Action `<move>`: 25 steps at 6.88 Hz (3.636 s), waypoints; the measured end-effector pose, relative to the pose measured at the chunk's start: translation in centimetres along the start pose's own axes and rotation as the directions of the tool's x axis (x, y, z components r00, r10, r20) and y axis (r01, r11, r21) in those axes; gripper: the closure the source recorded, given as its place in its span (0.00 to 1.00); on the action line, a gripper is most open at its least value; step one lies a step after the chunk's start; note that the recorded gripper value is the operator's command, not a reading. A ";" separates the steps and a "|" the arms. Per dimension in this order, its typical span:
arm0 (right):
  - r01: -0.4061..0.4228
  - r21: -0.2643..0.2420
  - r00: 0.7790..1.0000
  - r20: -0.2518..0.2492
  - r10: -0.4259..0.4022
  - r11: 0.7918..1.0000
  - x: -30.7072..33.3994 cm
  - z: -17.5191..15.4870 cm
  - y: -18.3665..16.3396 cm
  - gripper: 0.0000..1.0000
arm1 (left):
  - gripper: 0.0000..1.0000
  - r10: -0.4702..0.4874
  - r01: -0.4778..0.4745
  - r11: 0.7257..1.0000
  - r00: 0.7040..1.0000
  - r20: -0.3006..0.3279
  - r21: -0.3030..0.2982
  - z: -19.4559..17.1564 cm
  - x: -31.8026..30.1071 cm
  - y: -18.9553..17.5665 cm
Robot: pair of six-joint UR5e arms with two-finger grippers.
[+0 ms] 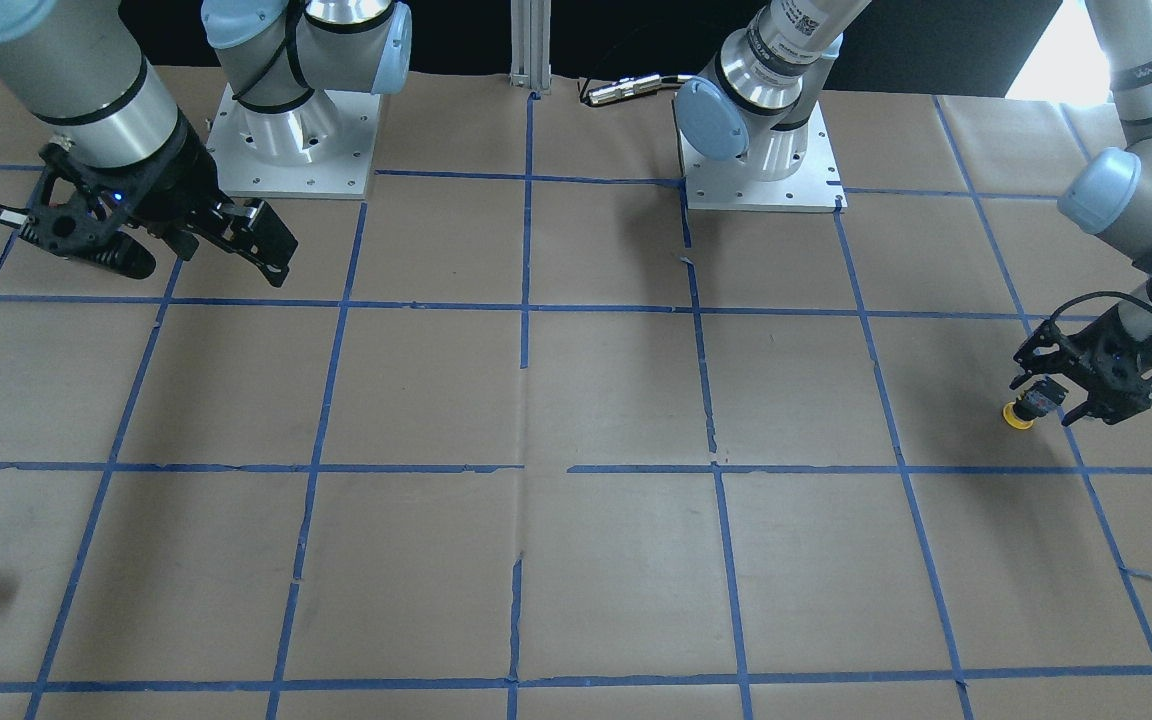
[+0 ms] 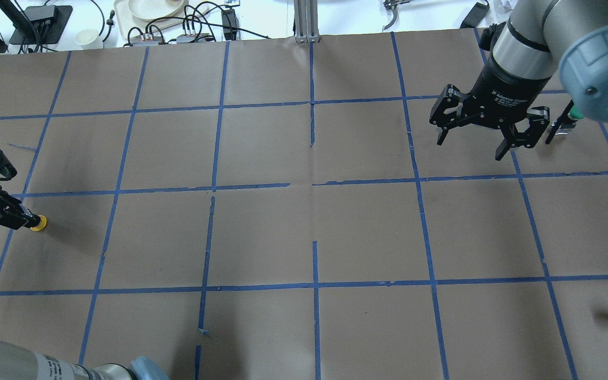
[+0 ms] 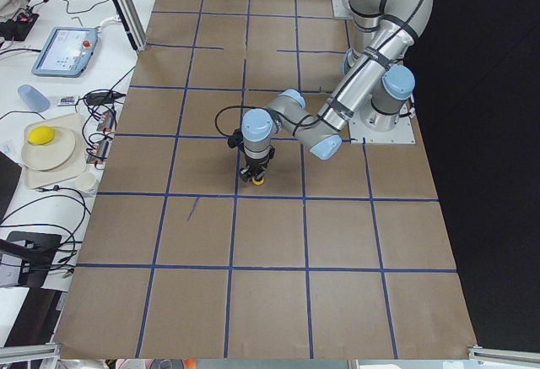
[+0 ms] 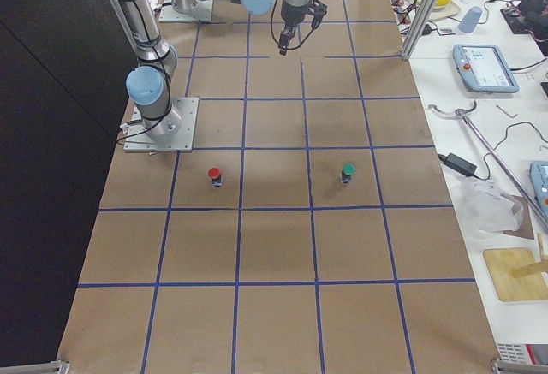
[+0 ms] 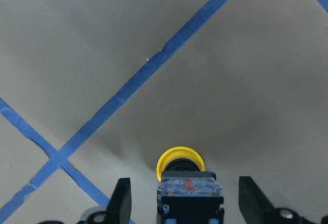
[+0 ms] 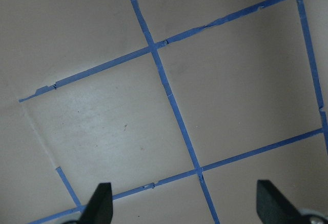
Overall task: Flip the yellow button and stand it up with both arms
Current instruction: 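Close the left gripper on the yellow button's base, then lift the yellow button and carry it toward the table center with the left gripper, then bring the open right gripper to the yellow cap while the left gripper holds it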
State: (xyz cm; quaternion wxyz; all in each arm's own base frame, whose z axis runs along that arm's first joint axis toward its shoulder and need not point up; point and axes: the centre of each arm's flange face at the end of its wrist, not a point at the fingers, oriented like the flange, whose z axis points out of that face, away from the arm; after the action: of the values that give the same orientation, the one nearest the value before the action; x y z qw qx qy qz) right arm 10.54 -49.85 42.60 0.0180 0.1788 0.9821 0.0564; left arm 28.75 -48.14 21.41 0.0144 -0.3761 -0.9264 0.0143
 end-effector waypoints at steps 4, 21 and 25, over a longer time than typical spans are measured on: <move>-0.016 -0.023 1.000 -0.004 0.016 1.000 -0.7 3.4 -3.3 0.00 | 0.86 0.014 -0.014 1.000 1.000 0.015 0.011 -1.3 0.5 -1.2; -0.460 -0.511 0.533 0.494 0.686 0.726 -0.9 -8.7 -1.0 0.01 | 0.86 0.028 0.784 0.621 -0.011 -1.000 0.009 -16.0 38.3 -32.7; -0.404 -0.664 0.531 0.390 0.752 0.630 -3.6 -6.9 4.2 0.01 | 0.86 0.035 0.787 0.617 -0.021 -0.999 0.005 -15.4 38.5 -33.0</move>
State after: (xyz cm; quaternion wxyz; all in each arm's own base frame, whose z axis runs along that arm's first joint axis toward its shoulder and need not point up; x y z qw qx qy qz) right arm 15.00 -47.97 49.99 0.3747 0.5033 0.7391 0.2449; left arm -21.27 -44.71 38.62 0.7328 0.0400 -0.6771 0.0549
